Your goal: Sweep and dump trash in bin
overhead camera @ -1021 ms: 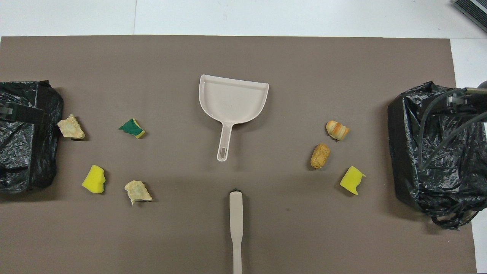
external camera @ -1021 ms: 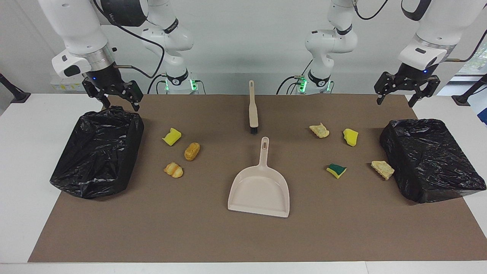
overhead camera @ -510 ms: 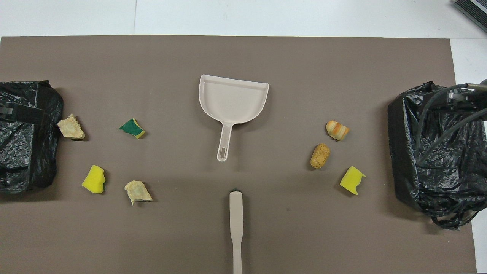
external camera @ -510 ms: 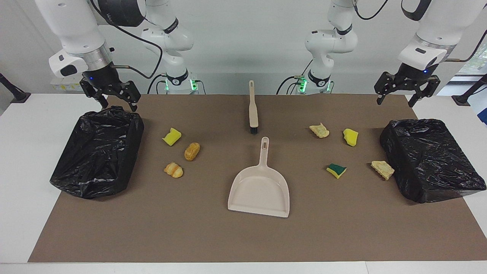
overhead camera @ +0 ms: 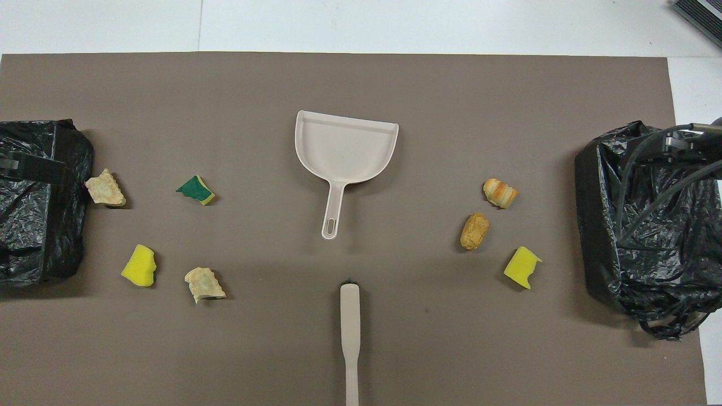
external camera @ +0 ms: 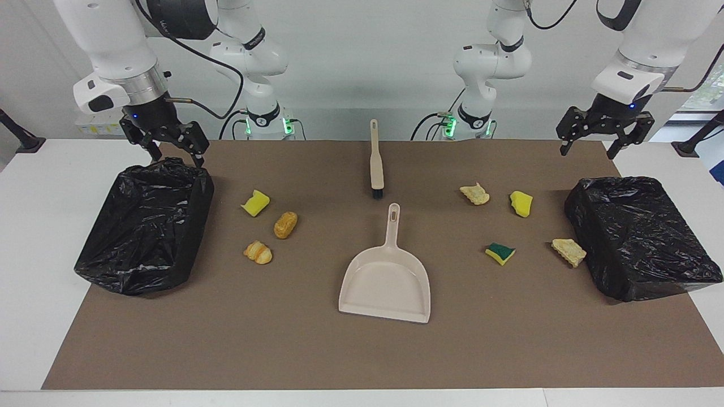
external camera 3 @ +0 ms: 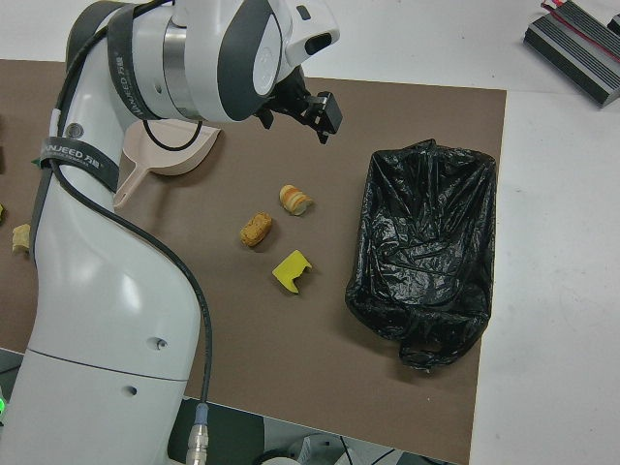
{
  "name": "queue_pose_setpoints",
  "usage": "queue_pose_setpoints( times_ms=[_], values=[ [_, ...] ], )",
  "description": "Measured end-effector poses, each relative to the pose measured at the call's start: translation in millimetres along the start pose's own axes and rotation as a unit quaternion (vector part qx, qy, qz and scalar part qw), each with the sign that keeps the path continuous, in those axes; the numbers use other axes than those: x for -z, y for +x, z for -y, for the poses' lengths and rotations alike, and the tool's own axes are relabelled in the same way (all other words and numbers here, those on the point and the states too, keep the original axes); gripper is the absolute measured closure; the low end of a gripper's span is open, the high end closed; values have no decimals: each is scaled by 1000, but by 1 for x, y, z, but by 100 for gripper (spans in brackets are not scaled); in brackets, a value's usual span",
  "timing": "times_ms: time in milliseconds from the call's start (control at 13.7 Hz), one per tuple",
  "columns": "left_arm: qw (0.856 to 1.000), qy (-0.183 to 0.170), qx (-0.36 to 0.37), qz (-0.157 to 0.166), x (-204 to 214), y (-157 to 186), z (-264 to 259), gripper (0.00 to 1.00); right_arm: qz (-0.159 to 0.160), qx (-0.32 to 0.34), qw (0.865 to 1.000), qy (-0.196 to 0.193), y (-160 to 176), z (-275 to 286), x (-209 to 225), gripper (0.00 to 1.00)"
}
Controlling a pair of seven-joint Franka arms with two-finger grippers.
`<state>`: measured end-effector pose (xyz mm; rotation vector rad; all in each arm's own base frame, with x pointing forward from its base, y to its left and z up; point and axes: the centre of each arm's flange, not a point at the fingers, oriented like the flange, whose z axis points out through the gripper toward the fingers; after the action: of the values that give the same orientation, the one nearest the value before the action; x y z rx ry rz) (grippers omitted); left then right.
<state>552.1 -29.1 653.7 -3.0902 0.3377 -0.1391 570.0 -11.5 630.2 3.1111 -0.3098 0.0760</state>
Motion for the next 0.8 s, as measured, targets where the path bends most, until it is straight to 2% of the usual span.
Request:
queue_pose_setpoints(
  times_ms=[802],
  values=[
    [1000,0,0,0,0,0,0,0,5,3,1000,-1,-2,8,-4,0]
  ],
)
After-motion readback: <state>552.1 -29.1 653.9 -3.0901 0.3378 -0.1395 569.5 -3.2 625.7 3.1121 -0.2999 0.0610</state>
